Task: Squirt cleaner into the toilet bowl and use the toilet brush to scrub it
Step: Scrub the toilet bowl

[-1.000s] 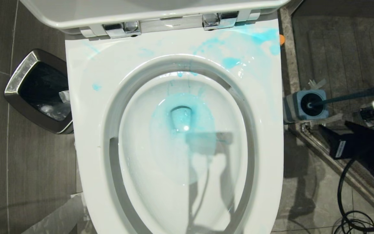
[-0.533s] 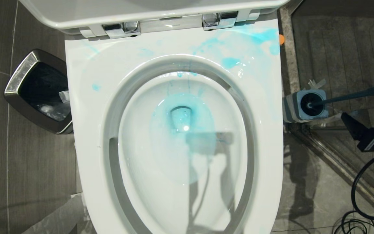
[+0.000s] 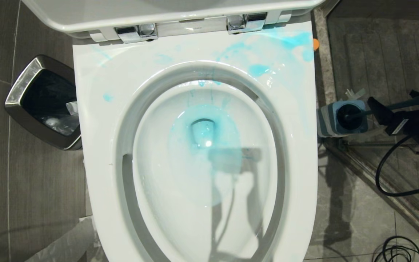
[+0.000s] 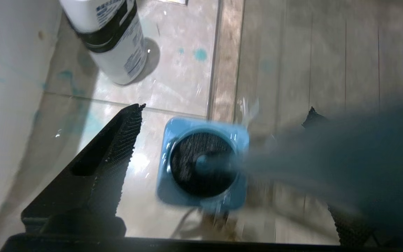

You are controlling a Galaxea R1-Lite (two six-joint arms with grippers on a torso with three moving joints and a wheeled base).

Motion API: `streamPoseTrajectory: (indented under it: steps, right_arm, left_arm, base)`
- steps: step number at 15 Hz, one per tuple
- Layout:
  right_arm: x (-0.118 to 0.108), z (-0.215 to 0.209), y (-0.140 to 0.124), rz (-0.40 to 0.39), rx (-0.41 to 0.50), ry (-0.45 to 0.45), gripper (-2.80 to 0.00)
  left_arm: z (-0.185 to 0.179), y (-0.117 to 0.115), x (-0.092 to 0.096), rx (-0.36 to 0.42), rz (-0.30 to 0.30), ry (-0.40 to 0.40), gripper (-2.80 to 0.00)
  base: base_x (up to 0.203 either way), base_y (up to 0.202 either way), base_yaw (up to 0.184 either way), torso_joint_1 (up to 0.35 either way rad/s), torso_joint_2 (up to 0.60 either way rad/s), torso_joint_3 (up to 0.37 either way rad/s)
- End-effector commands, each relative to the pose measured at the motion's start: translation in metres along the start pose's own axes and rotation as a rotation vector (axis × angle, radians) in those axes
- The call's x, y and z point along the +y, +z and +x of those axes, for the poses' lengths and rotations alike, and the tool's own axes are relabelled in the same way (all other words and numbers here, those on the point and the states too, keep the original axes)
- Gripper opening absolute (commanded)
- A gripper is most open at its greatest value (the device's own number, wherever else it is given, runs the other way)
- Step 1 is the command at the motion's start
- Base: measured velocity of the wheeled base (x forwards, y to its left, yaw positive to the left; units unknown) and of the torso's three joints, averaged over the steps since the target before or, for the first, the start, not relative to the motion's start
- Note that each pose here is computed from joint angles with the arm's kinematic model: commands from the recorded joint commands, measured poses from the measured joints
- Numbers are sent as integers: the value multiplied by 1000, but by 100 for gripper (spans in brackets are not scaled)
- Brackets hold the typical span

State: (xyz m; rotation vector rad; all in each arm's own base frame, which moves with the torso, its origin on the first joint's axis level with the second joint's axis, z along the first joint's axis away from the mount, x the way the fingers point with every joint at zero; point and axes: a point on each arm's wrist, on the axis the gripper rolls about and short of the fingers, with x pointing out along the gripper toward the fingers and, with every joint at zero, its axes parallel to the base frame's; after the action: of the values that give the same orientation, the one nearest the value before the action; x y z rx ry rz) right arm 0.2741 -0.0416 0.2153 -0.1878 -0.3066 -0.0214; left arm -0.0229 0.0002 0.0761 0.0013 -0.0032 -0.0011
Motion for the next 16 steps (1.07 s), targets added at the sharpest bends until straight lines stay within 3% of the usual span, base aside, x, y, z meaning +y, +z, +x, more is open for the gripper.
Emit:
streamPoseTrajectory:
  steps: [1,6,8,11,16]
  right_arm:
    - [-3,23,-7,-18,-25,10,-280]
    - [0,27,7,-53,-156,44,-280]
    - [8,18,2,-68,-127,67,-280]
    - [10,3,6,-180,-108,54,-280]
    - [18,-37,-10,-174,31,16,-280]
  left_arm:
    - [0,0,0,2,0,0,-280]
    - [0,0,0,1,0,0,-280]
    - [0,0,0,2,0,0,-280]
    - [0,0,0,2,0,1,-280]
    - [0,0,0,2,0,0,-280]
  base:
    - [0,0,0,0,0,0]
    - [0,0,0,0,0,0]
    - [0,0,0,0,0,0]
    - [0,0,0,0,0,0]
    - [0,0,0,0,0,0]
